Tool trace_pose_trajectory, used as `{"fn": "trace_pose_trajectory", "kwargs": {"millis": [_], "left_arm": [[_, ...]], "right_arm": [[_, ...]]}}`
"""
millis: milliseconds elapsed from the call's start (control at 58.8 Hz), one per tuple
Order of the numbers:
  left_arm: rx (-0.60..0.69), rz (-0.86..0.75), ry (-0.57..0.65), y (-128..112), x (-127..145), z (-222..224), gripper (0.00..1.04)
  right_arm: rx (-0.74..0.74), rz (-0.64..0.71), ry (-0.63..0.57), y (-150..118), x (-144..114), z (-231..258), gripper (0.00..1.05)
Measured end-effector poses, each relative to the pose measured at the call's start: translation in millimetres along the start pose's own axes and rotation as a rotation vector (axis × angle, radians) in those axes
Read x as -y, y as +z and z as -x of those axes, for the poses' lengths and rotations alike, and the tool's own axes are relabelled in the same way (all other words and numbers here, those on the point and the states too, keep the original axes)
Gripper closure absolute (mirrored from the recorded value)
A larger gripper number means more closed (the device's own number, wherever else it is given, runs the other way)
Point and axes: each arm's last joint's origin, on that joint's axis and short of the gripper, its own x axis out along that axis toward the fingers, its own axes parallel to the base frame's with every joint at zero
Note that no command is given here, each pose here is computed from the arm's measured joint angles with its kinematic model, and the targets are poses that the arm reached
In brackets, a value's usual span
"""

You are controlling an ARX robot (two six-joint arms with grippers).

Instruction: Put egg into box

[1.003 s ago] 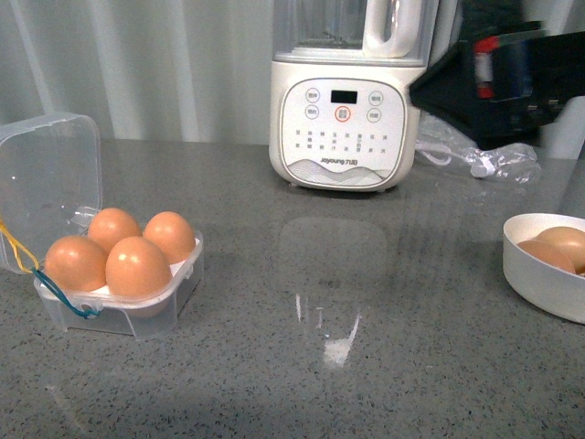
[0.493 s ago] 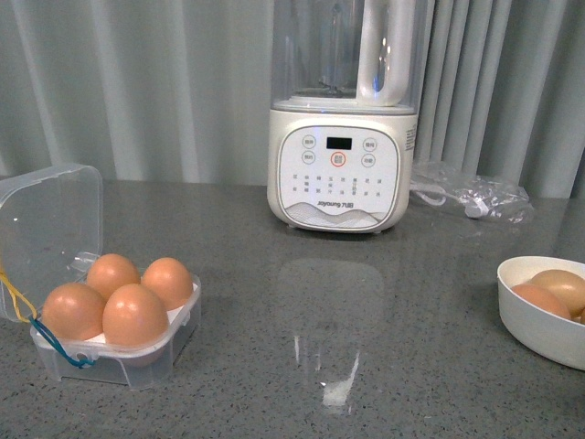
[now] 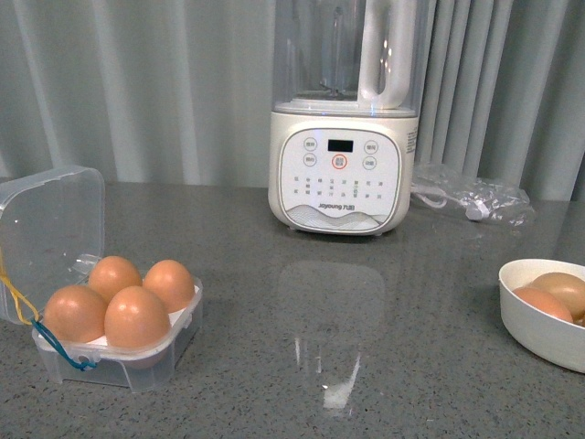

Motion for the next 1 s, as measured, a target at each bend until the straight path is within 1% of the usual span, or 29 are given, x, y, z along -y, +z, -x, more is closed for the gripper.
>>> {"fn": "trace_pose_trajectory", "kwargs": {"millis": [867,969,1003], "left_arm": [[0.000,0.000,0.000,0,0,0,0.07],[0.000,0.000,0.000,0,0,0,0.07],[0.000,0.000,0.000,0,0,0,0.07]], "right_arm": [[0.009,0.000,0.000,2,0,21,1.01],[-0.027,0.000,0.001,-3,0,29,1.01],[-0.008,0.000,0.001,-2,0,31,1.01]]}}
